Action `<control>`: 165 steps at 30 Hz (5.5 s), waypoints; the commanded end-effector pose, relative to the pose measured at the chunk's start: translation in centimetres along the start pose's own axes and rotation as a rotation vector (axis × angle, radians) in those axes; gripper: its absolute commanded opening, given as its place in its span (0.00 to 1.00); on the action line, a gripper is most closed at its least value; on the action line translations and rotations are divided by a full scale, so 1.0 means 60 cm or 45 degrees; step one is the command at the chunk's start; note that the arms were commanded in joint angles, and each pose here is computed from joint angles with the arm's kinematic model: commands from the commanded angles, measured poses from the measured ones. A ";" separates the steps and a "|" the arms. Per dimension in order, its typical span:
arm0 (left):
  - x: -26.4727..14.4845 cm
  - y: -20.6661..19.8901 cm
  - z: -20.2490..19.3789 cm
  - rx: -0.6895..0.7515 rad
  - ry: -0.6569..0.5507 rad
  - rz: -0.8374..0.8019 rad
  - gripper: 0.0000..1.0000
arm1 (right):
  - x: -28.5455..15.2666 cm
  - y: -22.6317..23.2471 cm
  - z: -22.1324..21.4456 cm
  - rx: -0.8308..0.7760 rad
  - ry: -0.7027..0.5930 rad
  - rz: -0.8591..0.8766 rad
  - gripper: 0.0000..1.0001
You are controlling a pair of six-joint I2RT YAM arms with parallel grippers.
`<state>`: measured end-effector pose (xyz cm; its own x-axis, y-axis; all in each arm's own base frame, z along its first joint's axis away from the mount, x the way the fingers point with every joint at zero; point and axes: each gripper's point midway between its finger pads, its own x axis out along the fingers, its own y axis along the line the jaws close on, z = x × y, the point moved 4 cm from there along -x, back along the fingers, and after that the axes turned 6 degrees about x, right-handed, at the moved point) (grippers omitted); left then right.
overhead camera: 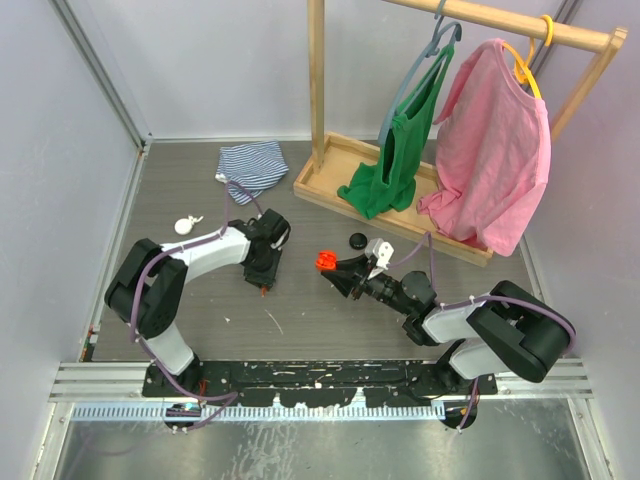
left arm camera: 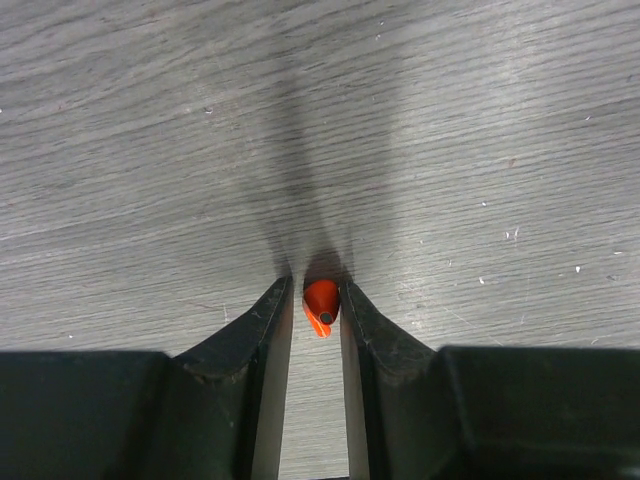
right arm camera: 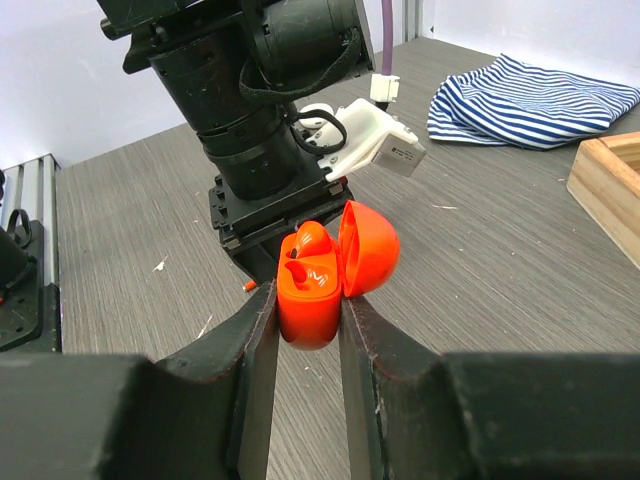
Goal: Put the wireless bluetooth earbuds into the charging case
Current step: Pick up the earbud from the center of the board, then place the earbud in the charging case.
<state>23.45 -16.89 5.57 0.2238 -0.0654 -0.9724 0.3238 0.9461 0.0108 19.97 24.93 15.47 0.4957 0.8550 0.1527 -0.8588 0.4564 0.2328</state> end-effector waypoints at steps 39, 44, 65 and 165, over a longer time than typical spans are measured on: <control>-0.336 -0.099 0.092 0.003 -1.114 -0.115 0.12 | 0.017 0.014 0.034 -0.013 -0.129 0.076 0.01; -0.356 -0.124 0.096 0.041 -1.211 -0.198 0.12 | 0.019 0.016 0.038 -0.034 -0.152 0.090 0.01; -0.431 -0.202 0.095 0.351 -1.604 -0.586 0.14 | 0.033 0.047 0.123 -0.179 -0.383 0.229 0.01; -0.390 -0.203 0.054 0.367 -1.442 -0.545 0.35 | 0.014 0.045 0.156 -0.207 -0.481 0.157 0.01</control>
<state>17.51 -28.41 25.93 0.6505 -0.7300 -0.2097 0.7478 0.6639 0.0089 19.82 25.40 20.83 0.4243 0.8378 0.3437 -0.9050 0.4057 0.1282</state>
